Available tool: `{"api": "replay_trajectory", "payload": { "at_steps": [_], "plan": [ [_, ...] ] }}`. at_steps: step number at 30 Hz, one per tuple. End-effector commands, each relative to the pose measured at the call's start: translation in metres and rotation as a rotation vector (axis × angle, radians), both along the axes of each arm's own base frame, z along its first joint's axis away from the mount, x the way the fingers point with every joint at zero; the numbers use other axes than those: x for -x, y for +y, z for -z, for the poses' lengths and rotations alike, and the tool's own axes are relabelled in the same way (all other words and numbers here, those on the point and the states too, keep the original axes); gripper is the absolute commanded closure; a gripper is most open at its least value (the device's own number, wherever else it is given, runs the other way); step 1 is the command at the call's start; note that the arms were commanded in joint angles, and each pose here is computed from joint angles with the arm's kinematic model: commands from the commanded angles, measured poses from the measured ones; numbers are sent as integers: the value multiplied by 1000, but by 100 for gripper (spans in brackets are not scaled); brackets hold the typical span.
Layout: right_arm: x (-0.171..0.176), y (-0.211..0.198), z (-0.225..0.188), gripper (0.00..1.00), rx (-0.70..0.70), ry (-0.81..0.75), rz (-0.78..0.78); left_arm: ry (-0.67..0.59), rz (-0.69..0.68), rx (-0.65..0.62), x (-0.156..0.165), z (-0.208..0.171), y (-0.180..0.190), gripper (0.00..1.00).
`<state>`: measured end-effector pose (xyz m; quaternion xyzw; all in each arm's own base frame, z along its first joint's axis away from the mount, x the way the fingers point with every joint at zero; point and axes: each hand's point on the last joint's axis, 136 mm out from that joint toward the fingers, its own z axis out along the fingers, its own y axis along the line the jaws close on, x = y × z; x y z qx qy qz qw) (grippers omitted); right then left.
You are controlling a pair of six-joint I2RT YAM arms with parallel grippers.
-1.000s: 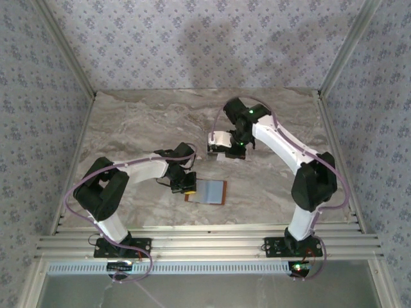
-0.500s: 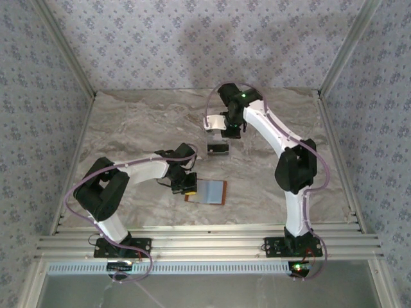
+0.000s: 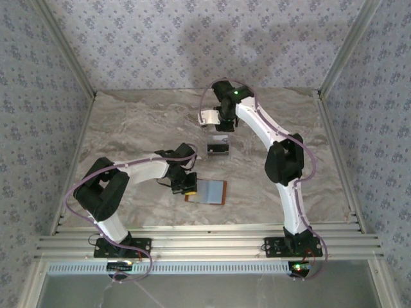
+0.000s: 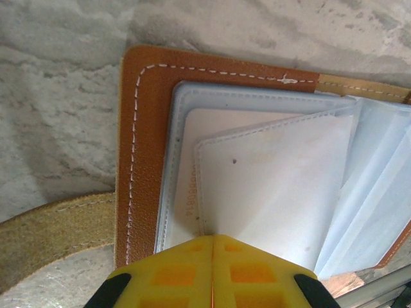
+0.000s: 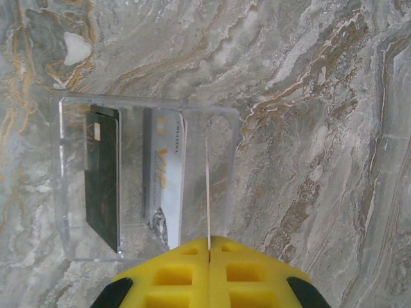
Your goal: Take the credit cards out of the card holder
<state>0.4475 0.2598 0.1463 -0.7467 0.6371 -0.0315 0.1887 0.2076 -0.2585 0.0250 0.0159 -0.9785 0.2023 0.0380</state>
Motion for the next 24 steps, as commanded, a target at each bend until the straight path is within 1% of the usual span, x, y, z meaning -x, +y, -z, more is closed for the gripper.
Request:
{"api": "replay_trajectory", "payload": {
  "at_steps": [1, 12, 21, 24],
  "plan": [
    [-9, -1, 3, 100, 5, -4, -4, 44, -8, -40, 11, 6, 7, 91],
    [-20, 5, 31, 100, -8, 38, 52, 45, -17, -43, 12, 6, 9, 92],
    [-19, 6, 44, 100, -19, 79, 94, 41, -21, -43, 12, 5, 10, 92],
    [-20, 6, 45, 94, -19, 79, 102, 40, -20, -42, 12, 5, 10, 91]
  ]
}}
